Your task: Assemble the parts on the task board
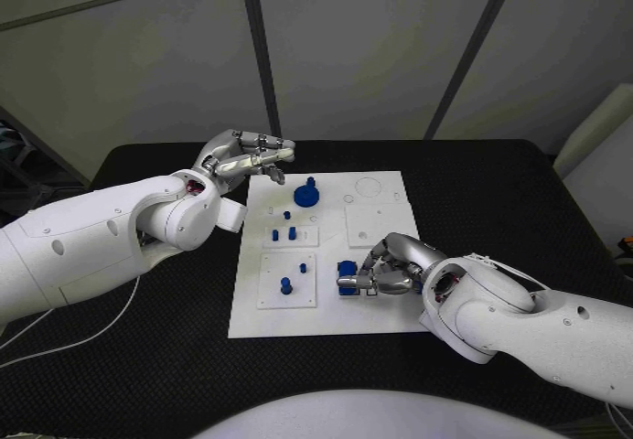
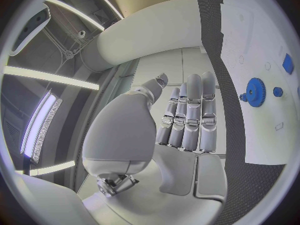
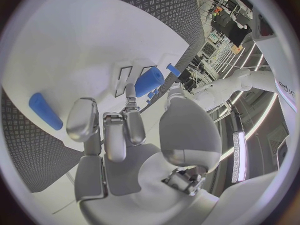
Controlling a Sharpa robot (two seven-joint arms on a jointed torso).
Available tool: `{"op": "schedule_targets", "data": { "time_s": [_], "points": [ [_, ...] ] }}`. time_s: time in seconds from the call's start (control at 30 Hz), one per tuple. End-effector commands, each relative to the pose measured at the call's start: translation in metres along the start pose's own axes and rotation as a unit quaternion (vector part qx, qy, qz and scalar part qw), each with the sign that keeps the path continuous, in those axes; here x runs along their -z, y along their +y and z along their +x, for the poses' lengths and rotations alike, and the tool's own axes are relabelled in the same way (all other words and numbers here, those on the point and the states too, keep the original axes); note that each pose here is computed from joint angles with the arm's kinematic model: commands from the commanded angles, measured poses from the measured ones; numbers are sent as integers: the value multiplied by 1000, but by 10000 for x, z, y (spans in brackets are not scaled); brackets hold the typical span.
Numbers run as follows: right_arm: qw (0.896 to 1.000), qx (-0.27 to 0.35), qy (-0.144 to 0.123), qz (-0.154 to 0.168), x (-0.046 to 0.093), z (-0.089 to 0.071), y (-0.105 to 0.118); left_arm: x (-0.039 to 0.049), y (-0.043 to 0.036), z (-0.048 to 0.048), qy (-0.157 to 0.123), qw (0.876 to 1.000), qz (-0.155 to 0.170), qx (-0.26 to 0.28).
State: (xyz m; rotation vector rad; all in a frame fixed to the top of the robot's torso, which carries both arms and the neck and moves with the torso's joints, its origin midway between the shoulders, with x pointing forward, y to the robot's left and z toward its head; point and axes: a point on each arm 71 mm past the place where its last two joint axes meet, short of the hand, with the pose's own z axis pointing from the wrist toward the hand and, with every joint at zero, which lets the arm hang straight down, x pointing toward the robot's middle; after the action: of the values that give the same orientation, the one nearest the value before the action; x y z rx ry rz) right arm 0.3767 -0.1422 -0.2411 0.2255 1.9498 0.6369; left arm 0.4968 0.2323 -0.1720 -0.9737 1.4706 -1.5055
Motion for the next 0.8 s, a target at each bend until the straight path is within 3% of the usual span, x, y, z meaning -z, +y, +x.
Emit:
{"op": "schedule_targets", "data": {
  "time_s": [0.03, 0.33, 0.8],
  "points": [
    [1000, 1, -7, -16, 14, -15, 36, -5, -14, 15, 6, 1000, 4, 3],
    [999, 15, -16, -31, 76, -43, 53, -2, -13, 11, 6, 1000, 3, 2],
    [999, 36, -17, -22, 58, -59, -5, -2, -12, 11, 6, 1000, 3, 2]
  ]
}}
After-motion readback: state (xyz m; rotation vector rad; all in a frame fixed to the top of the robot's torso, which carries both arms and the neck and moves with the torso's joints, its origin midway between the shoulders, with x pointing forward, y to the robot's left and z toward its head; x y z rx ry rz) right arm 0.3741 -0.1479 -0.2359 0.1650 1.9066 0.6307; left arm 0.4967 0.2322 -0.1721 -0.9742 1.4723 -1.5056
